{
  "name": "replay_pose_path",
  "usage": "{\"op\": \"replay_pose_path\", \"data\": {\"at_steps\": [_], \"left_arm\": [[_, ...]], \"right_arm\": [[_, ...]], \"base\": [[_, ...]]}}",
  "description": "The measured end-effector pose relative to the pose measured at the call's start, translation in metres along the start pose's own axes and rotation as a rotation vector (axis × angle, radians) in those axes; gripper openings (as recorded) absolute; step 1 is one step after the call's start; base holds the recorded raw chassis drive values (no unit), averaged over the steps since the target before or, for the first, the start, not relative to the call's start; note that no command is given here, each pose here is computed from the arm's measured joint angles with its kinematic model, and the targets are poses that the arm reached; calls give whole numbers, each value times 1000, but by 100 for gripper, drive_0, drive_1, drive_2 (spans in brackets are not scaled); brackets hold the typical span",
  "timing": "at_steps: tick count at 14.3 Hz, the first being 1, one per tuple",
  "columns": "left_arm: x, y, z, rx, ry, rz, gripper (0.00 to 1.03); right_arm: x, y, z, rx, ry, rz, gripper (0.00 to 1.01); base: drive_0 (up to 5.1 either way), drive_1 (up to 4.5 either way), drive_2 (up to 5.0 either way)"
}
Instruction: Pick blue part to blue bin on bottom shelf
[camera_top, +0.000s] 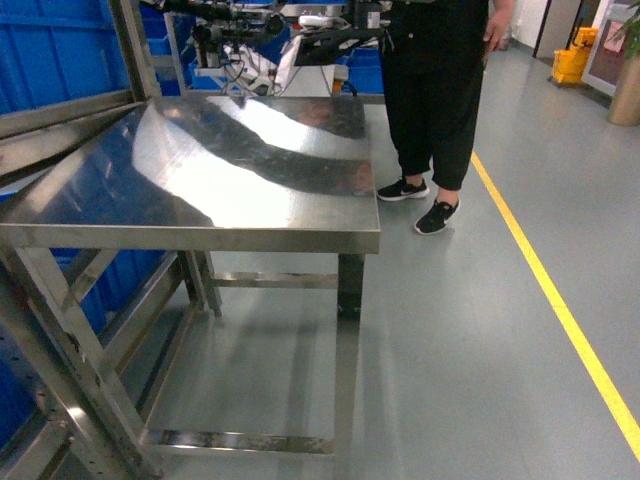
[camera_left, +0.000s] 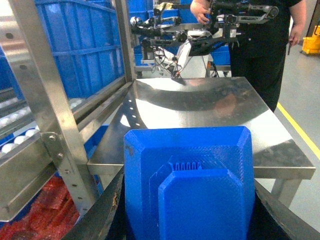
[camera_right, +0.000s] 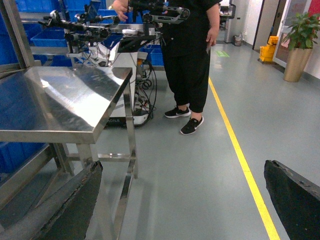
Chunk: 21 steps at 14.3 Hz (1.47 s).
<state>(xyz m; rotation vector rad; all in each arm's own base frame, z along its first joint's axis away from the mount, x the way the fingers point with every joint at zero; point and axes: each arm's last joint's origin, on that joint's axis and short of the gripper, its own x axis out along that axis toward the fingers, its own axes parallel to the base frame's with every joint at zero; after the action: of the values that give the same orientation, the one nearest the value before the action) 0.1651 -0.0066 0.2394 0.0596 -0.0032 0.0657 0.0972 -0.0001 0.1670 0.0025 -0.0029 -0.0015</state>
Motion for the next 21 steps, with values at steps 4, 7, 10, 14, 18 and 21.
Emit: {"op": "replay_pose_path", "data": {"at_steps": [4,7,10,14,18,21], "left_arm": [[0,0,0,0,-1,0,44],[0,0,0,0,0,0,44],[0,0,0,0,1,0,44],[0,0,1,-1,-4,4,44],[0,0,0,0,-2,5,44],[0,0,0,0,-2,5,44]], "right_arm": [[0,0,0,0,0,1,98],[0,0,0,0,0,1,98],[0,0,0,0,0,1,98],[0,0,0,0,-3,0,98],[0,0,0,0,0,1,98],[0,0,0,0,-3,1,98]], "base": [[-468,232,232],[-475,225,225],[-464,236,236],[-466,234,234],[-470,230,230],[-473,230,230]]}}
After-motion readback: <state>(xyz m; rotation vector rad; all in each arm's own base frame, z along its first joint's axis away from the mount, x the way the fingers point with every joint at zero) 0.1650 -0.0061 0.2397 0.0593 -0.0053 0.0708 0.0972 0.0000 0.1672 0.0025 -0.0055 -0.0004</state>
